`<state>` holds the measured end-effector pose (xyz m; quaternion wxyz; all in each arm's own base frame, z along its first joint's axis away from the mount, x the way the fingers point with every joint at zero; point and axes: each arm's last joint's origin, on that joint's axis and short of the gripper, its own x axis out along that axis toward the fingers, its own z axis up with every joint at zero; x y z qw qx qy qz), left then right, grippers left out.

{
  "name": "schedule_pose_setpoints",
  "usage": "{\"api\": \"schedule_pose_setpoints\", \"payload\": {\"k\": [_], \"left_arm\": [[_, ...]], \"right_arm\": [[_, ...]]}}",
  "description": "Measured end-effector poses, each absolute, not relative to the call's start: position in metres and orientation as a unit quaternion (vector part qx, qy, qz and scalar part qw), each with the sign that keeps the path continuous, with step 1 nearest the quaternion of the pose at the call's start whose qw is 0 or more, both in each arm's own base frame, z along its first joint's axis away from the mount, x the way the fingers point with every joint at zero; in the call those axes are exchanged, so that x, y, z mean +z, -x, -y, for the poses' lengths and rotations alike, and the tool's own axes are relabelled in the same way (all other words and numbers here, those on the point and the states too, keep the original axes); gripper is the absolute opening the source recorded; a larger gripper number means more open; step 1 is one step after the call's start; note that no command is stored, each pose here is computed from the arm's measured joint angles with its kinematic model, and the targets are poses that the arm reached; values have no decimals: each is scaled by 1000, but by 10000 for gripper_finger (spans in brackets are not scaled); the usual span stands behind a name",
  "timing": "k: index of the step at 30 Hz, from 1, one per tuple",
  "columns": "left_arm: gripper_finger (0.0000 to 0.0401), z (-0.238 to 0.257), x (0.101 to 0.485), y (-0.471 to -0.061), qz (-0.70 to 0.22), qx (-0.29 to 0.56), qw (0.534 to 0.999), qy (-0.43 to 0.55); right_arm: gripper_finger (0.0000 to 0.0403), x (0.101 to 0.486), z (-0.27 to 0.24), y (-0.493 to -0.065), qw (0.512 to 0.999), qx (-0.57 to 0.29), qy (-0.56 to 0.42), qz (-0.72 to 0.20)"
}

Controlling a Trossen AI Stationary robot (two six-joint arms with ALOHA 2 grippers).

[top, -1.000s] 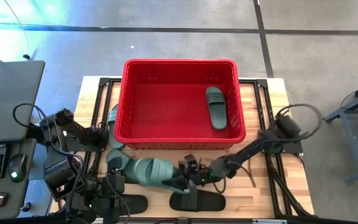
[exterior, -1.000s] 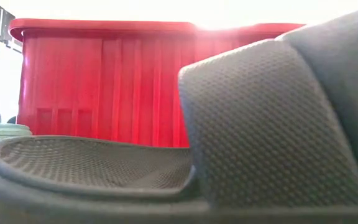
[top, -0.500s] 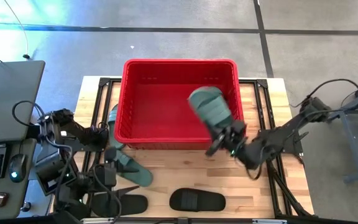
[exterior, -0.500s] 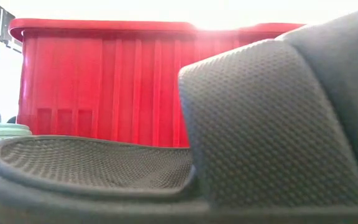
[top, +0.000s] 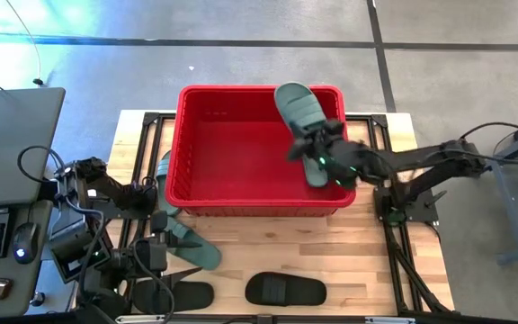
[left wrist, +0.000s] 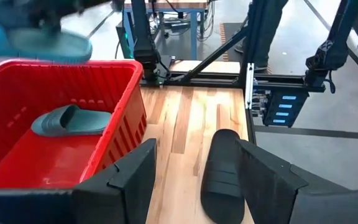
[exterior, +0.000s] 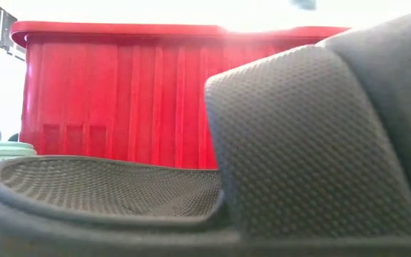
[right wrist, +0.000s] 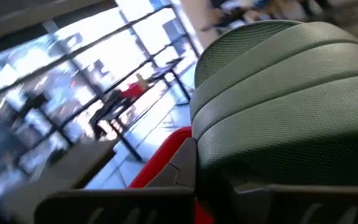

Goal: Pick and place slides into bin
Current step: Put the green slide into the red bin

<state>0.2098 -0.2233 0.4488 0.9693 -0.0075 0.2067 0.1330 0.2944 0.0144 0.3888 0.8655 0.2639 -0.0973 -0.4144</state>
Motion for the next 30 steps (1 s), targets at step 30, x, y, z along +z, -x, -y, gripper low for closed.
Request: {"api": "schedule_pose_setpoints", "payload": {"k": [30], "left_arm": [[200, 223, 449, -210, -210, 128, 969, -3]], "right_arm": [[9, 197, 86, -412, 723, -472, -499, 76]]}}
